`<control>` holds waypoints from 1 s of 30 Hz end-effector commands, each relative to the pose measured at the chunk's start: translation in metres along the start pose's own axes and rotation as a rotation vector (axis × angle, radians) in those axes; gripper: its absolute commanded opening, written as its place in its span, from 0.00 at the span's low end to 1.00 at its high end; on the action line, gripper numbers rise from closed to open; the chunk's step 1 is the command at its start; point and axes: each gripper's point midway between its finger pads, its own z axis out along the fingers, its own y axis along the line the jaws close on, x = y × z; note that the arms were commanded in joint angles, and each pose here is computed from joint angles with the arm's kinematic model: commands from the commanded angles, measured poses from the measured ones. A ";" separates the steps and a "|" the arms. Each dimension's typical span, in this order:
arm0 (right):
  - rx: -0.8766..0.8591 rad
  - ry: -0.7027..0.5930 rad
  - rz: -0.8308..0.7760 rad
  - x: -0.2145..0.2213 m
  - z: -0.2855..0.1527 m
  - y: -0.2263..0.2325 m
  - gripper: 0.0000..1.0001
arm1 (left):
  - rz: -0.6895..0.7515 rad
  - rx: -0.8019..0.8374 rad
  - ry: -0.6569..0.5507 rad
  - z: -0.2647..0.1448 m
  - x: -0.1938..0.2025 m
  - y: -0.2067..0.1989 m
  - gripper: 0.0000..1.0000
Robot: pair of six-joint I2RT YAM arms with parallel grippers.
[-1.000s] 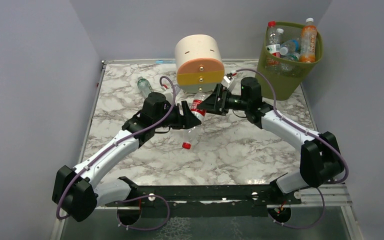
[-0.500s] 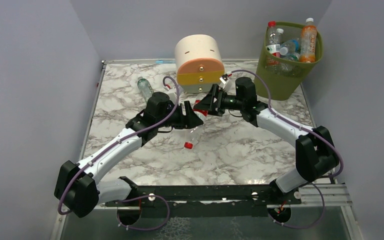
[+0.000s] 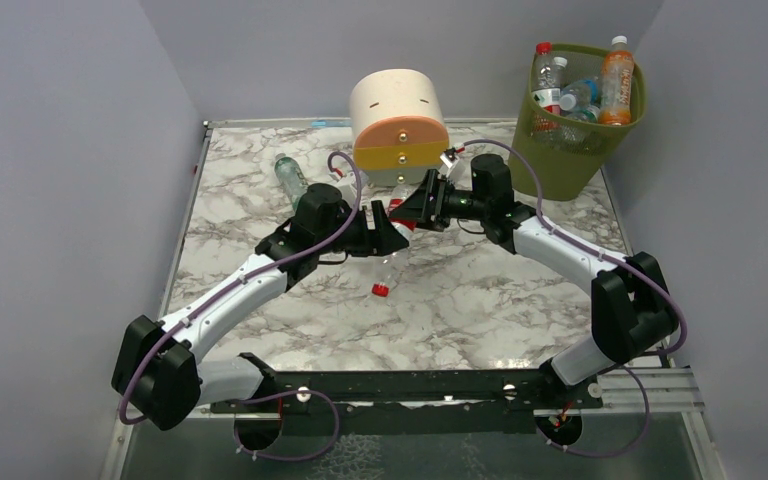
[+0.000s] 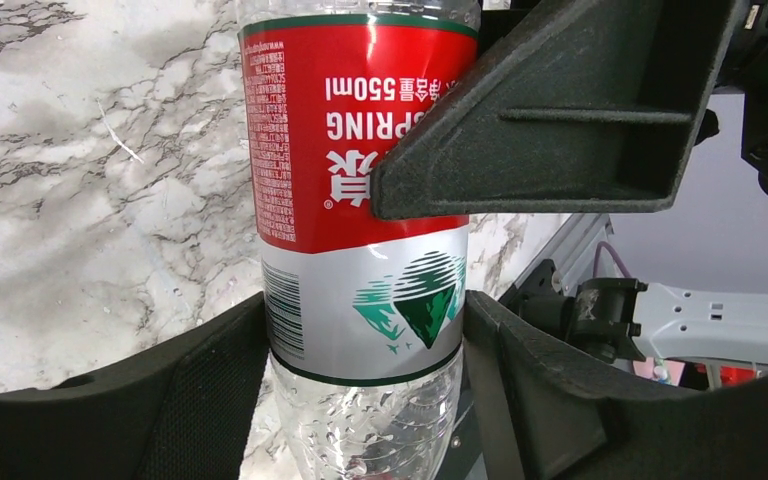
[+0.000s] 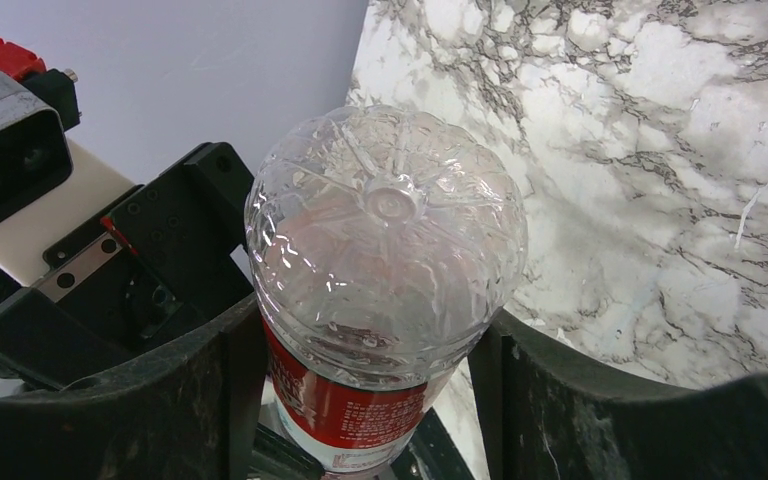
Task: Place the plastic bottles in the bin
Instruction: Pick up the plastic bottle at the center of the board.
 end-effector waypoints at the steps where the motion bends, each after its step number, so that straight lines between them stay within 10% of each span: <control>1: 0.023 -0.014 -0.017 0.001 -0.001 0.000 0.68 | 0.033 0.034 -0.069 -0.002 -0.022 -0.017 0.78; 6: 0.040 -0.020 -0.019 0.001 -0.001 -0.004 0.67 | 0.045 0.044 -0.093 -0.012 -0.025 -0.023 0.99; 30: 0.078 -0.071 -0.093 -0.015 -0.006 0.002 0.66 | -0.003 0.006 -0.123 -0.069 0.011 -0.013 0.99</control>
